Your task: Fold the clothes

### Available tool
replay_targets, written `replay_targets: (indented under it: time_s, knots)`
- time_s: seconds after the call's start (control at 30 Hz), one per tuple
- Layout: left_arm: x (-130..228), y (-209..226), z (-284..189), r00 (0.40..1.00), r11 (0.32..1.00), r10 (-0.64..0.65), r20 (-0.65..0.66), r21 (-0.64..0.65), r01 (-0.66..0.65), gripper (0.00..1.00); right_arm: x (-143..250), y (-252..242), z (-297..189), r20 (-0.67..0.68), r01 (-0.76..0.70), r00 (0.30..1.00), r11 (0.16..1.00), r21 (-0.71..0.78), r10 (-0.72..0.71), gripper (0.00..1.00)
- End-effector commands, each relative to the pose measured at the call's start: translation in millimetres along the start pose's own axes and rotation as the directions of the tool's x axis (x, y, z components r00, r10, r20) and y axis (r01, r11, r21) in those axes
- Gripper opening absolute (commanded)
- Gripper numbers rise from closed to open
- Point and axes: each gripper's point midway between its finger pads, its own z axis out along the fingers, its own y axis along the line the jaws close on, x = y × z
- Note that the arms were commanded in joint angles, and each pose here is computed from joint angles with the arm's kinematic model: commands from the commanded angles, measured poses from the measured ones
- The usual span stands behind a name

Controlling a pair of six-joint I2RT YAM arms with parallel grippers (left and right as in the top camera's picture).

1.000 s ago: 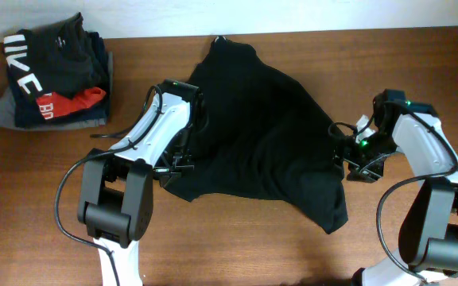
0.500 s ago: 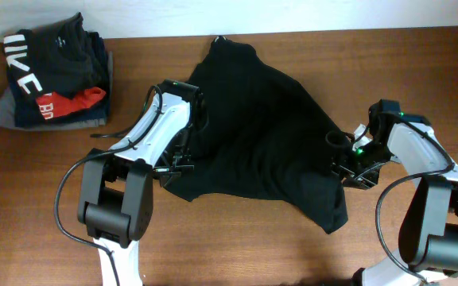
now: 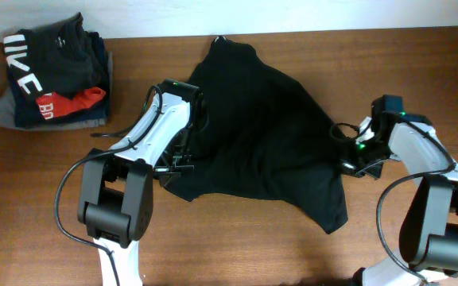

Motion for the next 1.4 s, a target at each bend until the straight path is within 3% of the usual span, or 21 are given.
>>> replay_targets:
  time_s: [0.0, 0.2, 0.33, 0.4, 0.73, 0.83, 0.93, 1.0, 1.33, 1.37]
  knots:
    - [-2, 4, -5, 1.0, 1.0, 0.021, 0.019, -0.009, -0.021, 0.02, -38, -29, -39, 0.117, -0.084, 0.99, 0.993, 0.081, 0.075, 0.04]
    - [-5, 2, -5, 0.999, 1.0, 0.018, 0.03, -0.001, -0.018, 0.02, -72, -46, -117, 0.236, -0.138, 0.965, 0.987, 0.079, 0.116, 0.04]
    - [-5, 1, -5, 0.999, 1.0, 0.018, 0.032, 0.0, -0.018, 0.03, -75, -49, -139, 0.263, -0.151, 0.957, 0.985, 0.089, 0.123, 0.06]
    - [-5, 1, -5, 0.999, 1.0, 0.018, 0.032, 0.0, -0.018, 0.03, -70, -51, -137, 0.242, -0.157, 0.962, 0.982, 0.106, 0.128, 0.11]
    - [1, 6, -5, 0.999, 0.999, 0.044, 0.006, -0.017, -0.044, 0.04, -29, -60, -127, 0.085, -0.179, 0.982, 0.97, 0.163, 0.167, 0.04]
    - [8, 11, -5, 0.996, 0.996, 0.082, -0.026, -0.036, -0.082, 0.08, -13, -60, -127, 0.017, -0.17, 0.985, 0.97, 0.174, 0.17, 0.13]
    - [11, 12, -5, 0.993, 0.993, 0.111, -0.038, -0.039, -0.113, 0.08, 4, -56, -127, -0.059, -0.126, 0.989, 0.979, 0.162, 0.137, 0.12]
    - [11, 12, -5, 0.993, 0.993, 0.111, -0.038, -0.039, -0.112, 0.08, 14, -53, -127, -0.106, -0.102, 0.987, 0.984, 0.146, 0.118, 0.04]
    - [7, 13, -5, 0.994, 0.993, 0.11, -0.02, -0.05, -0.111, 0.17, 43, -40, -136, -0.2, -0.084, 0.975, 0.992, 0.095, 0.102, 0.04]
    - [6, 13, -5, 0.994, 0.993, 0.11, -0.019, -0.049, -0.111, 0.19, 44, -38, -138, -0.194, -0.076, 0.977, 0.993, 0.095, 0.093, 0.08]
